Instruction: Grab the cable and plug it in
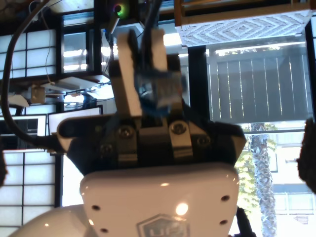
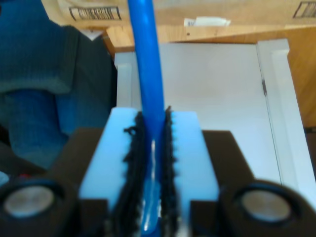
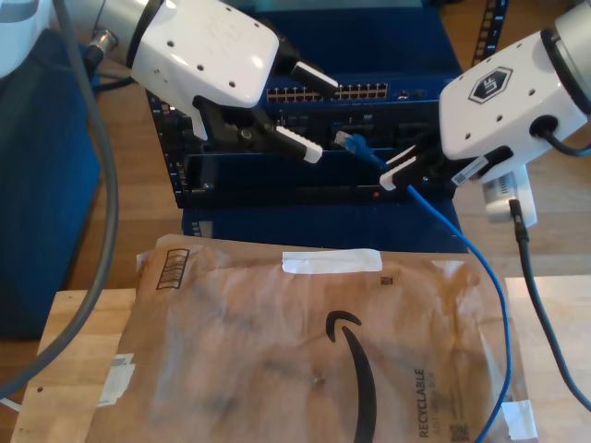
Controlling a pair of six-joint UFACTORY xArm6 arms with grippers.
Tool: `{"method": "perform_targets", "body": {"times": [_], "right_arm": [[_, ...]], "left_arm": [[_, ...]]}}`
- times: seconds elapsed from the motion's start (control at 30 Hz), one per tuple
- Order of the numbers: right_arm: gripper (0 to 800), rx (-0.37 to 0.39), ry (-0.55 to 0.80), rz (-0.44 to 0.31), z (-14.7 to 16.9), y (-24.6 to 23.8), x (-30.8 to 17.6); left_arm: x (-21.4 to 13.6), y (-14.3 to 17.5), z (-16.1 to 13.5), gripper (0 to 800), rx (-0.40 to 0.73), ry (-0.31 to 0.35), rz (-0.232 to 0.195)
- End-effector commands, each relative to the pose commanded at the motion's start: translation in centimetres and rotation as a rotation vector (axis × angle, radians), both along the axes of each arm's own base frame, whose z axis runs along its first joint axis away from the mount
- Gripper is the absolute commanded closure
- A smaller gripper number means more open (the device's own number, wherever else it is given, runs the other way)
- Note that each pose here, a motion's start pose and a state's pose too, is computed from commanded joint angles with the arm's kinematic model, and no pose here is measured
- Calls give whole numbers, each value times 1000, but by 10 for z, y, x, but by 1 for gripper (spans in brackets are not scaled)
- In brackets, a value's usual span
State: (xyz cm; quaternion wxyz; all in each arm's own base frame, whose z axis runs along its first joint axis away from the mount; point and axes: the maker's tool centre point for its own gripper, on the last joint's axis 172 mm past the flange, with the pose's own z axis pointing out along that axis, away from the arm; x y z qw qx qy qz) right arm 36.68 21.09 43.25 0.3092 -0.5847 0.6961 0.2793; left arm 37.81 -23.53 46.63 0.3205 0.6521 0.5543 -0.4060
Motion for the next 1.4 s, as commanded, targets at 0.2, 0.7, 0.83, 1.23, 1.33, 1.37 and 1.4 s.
{"method": "perform_targets", "body": {"times": [0.2,0.7,0.83,1.23,1.33,1.37,1.4], "right_arm": [[789,34,-16,17,20,8,-2],[788,49,-9,23,22,10,-5],[788,49,-2,25,20,11,-6],[786,47,5,32,13,11,-7],[786,47,11,32,10,10,-8],[786,47,11,32,10,10,-8],[786,47,11,32,10,10,-8]], "left_arm": [[-14,-5,12,3,-11,129,11],[-14,-2,20,244,-45,132,13],[-13,-1,20,336,-45,131,17],[-8,8,22,425,-48,125,41],[-8,8,22,436,-48,126,42],[-8,8,22,436,-48,126,42],[-8,8,21,439,-49,127,40]]}}
